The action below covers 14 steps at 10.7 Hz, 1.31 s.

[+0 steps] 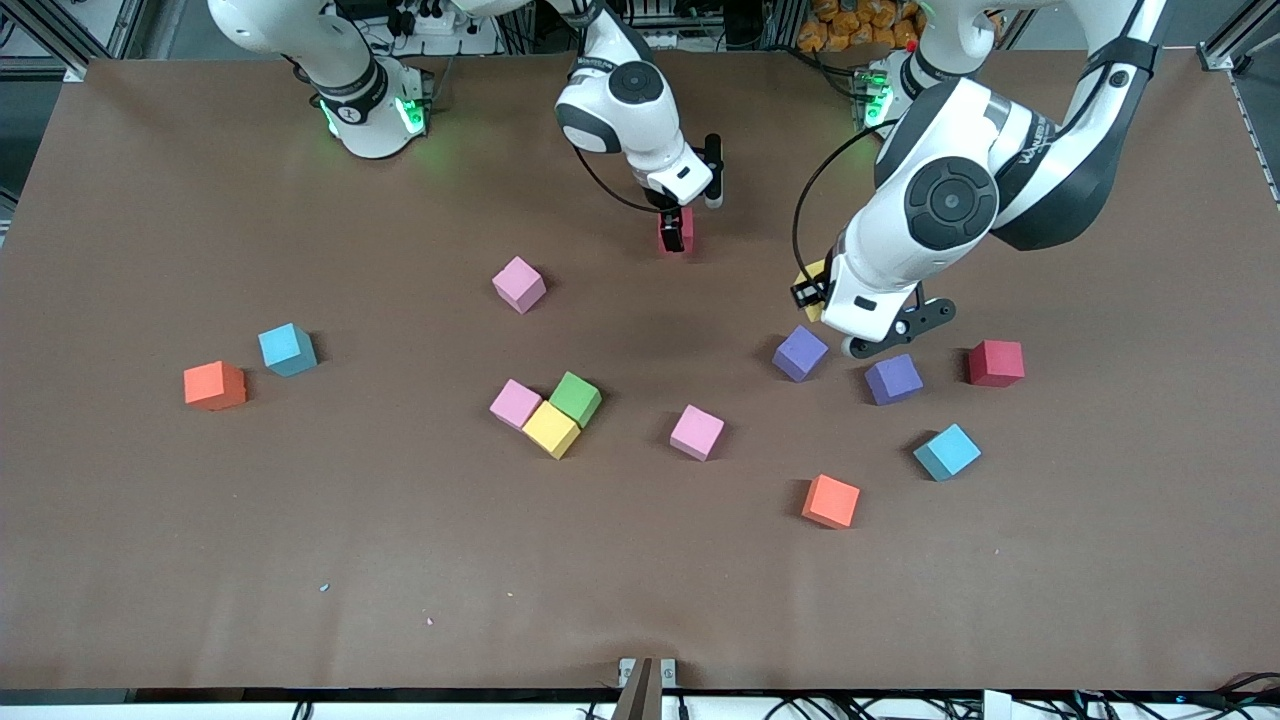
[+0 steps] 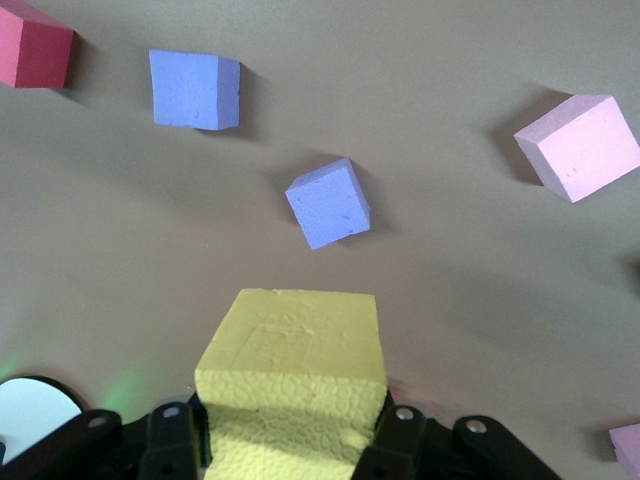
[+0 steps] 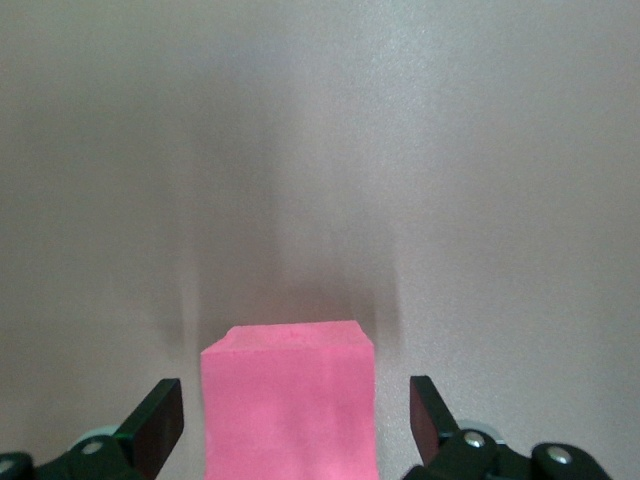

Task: Arrange 11 blocks into digit 3
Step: 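Carry the red cube to the table middle and release it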

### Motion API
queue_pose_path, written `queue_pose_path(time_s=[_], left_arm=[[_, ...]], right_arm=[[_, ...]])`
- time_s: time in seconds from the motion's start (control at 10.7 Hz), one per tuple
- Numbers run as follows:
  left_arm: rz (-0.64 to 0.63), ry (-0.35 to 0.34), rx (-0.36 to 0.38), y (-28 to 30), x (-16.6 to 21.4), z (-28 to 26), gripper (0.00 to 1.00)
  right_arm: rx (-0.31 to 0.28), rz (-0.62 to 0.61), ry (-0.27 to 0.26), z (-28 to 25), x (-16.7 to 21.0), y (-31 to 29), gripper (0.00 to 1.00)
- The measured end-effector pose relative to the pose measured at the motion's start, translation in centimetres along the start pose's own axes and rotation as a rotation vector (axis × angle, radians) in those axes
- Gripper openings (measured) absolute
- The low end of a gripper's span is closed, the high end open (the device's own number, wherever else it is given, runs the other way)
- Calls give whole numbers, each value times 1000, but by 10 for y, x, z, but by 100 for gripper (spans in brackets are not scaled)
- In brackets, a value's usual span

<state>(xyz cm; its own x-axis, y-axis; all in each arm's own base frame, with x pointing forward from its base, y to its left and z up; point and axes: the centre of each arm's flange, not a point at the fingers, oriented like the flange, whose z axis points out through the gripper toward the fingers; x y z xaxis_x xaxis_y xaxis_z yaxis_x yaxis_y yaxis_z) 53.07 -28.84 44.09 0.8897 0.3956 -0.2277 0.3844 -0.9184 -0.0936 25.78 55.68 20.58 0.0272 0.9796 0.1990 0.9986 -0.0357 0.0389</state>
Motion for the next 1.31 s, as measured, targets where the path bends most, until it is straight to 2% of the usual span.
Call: queue_pose_path(time_s=[0.28,0.66,1.03,1.31], left_arm=[[-12,-1,-2,0,1,0,54],[-145,-14,10,5,-1,8,54],[-174,-34,23,9,2,20,54],[-197,-35,24,8,3,20,54]], right_arm=[[-11,4,19,-10,7,6,100],[2,10,-19,-39,9,12,100],[28,76,-112,-87,-11,48,100],[54,184,-199,-112,-56,105,100]])
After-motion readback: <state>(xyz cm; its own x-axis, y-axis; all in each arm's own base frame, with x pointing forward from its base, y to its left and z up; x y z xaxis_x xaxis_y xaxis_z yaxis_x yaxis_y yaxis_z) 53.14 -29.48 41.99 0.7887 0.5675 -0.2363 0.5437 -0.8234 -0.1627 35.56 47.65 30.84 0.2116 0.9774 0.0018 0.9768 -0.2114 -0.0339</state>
